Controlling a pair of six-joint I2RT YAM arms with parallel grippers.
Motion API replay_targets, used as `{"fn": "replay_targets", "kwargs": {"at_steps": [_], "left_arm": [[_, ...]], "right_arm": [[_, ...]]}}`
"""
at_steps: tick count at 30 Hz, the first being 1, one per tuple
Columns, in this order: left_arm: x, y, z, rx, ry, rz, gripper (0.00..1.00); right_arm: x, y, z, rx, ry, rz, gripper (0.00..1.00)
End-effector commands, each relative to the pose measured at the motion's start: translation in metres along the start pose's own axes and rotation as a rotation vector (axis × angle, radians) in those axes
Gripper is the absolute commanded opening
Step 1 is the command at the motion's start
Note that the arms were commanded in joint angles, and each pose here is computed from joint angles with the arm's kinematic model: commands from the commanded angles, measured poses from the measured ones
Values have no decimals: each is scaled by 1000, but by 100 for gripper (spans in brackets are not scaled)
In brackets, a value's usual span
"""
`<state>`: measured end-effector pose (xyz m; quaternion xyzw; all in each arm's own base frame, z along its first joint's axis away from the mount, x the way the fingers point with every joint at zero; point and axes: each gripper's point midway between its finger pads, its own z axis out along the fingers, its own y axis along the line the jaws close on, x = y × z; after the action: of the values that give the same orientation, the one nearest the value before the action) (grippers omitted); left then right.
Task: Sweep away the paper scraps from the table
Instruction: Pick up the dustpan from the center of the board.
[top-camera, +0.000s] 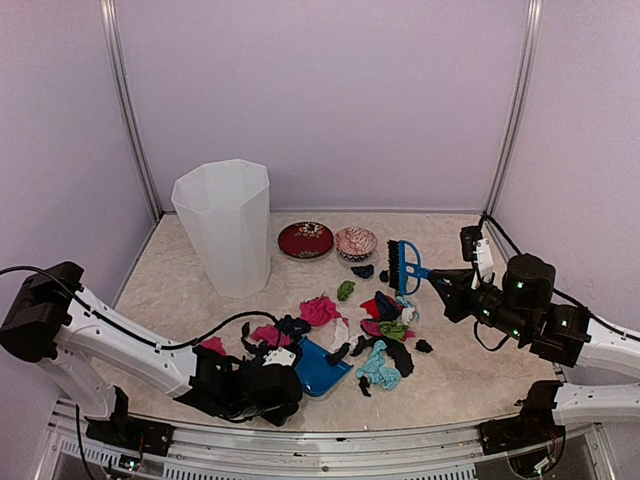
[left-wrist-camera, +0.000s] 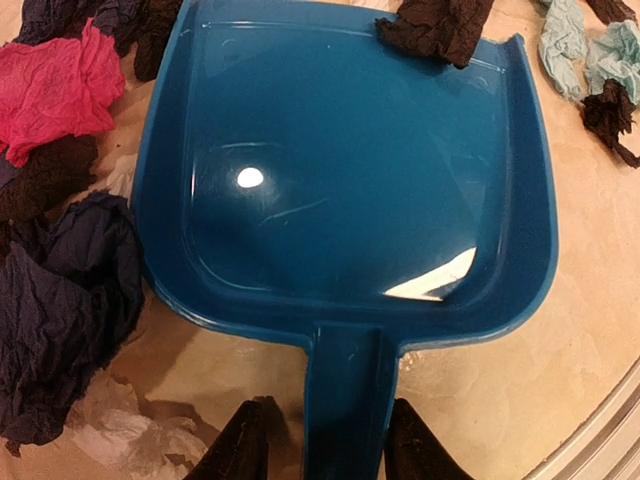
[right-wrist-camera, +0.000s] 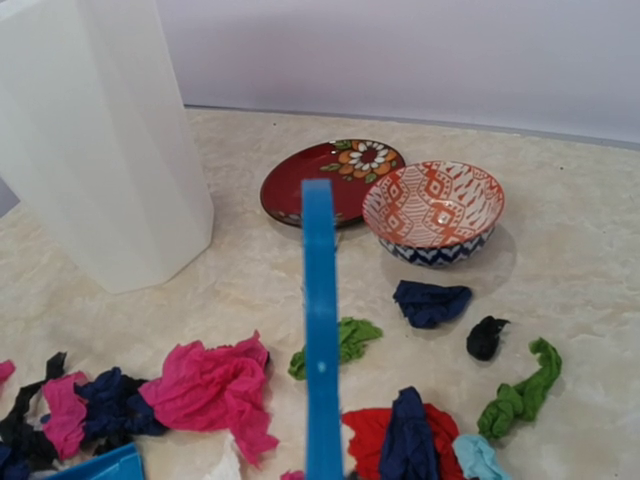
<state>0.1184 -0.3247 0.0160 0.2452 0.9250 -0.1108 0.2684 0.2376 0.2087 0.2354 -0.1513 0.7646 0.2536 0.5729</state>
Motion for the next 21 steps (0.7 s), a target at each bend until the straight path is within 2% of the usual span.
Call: {"fn": "replay_targets", "kwargs": {"at_steps": [1,21], "left_arm": [[9,5,4,-43,-15,14,40],[26,10,5,2,-89,-56,37]], "right_arm": [[4,2,0,-8,6,7,0],[6,1,-2,-8,16,35,0]]}}
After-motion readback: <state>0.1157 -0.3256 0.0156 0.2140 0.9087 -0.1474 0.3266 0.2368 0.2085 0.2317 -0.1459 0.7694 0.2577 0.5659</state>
